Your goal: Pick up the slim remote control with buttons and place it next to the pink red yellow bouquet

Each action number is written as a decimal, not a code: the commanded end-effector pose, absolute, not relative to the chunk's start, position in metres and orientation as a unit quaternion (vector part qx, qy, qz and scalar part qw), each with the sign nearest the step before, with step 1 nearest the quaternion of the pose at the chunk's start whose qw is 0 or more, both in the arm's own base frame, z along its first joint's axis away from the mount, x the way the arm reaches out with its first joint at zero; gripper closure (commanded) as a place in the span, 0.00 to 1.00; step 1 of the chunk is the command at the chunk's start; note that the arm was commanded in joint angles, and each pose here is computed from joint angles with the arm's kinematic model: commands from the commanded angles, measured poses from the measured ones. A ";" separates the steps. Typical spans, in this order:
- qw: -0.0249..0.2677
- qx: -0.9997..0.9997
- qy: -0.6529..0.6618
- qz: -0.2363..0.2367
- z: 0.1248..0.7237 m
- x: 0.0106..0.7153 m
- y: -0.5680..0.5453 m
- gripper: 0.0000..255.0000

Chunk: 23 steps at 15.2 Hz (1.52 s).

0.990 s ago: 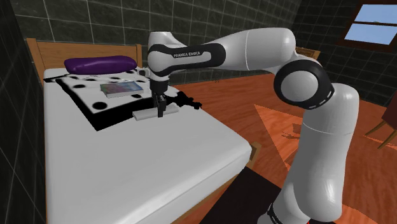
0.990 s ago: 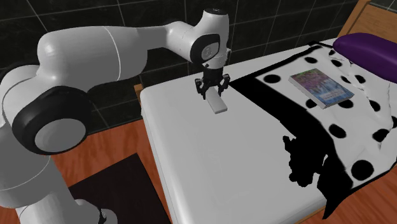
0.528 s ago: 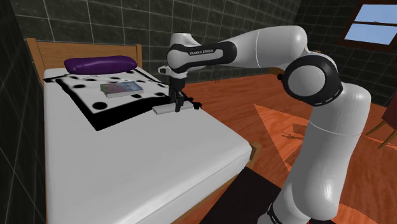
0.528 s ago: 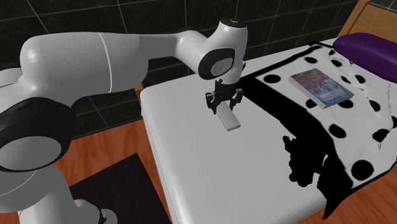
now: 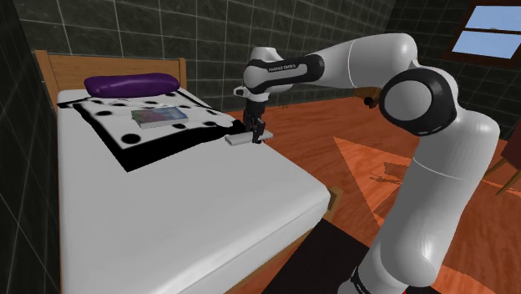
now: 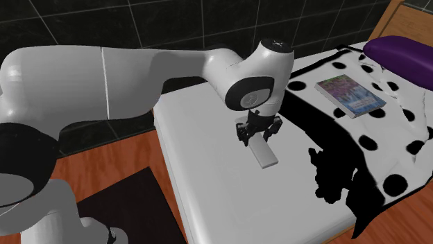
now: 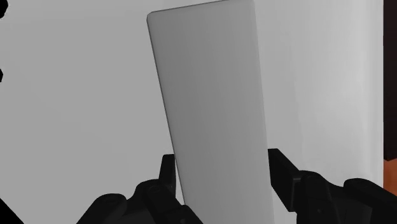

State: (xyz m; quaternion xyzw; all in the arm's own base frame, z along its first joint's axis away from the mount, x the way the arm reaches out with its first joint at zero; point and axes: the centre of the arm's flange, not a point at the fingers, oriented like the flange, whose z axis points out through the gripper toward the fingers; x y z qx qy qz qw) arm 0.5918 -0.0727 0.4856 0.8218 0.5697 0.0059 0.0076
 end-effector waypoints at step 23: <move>0.008 0.821 0.570 0.006 0.375 0.586 -0.123 1.00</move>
